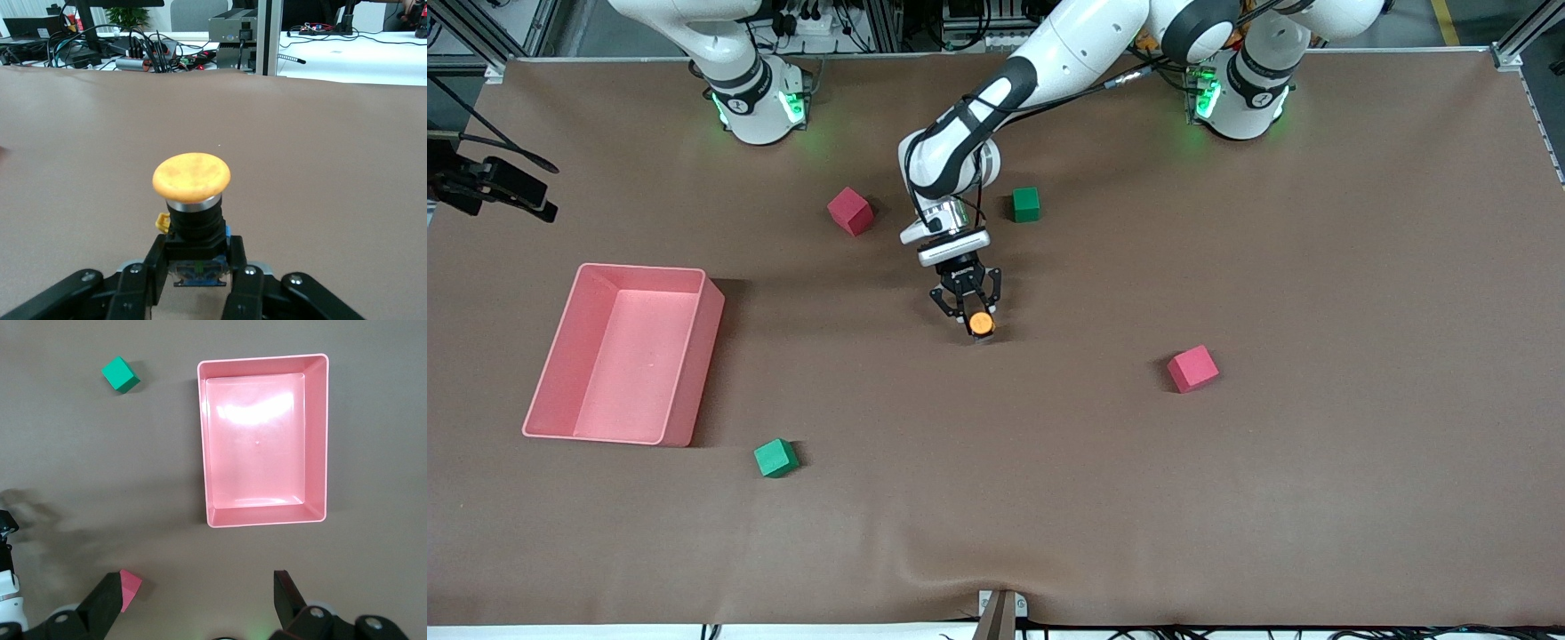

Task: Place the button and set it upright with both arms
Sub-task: 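Lift and turn the button upright with the left gripper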

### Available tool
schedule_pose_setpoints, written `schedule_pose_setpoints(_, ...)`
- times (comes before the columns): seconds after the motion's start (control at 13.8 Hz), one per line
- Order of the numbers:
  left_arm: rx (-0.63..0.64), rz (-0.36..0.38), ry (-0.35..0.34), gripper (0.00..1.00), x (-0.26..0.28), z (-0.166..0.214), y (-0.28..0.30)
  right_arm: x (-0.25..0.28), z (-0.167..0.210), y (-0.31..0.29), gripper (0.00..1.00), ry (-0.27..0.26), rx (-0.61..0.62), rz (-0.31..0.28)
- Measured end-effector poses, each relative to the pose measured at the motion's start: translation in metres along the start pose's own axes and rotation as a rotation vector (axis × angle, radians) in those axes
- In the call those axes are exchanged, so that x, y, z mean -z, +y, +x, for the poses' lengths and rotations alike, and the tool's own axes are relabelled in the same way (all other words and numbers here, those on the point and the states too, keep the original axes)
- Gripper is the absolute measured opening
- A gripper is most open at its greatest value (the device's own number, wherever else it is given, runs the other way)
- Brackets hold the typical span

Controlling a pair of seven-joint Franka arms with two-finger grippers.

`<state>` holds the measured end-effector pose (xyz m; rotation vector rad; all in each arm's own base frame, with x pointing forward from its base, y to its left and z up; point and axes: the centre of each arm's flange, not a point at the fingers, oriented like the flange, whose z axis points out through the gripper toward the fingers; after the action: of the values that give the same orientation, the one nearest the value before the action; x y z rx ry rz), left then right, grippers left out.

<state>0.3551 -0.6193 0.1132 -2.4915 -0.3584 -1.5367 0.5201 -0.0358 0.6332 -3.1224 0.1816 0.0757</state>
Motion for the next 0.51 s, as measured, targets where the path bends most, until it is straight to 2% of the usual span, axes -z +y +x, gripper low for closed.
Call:
schedule_pose_setpoints(0.44, -0.001, -0.023, 0.045, 0.41, -0.005, -0.036, -0.009, 0.000, 0.000, 0.000, 1.00, 0.003, 0.000, 0.000)
schedule_pose_setpoints(0.51, 0.001, -0.025, 0.044, 0.47, -0.004, -0.037, -0.009, 0.000, 0.001, 0.000, 1.00, 0.005, 0.000, 0.000)
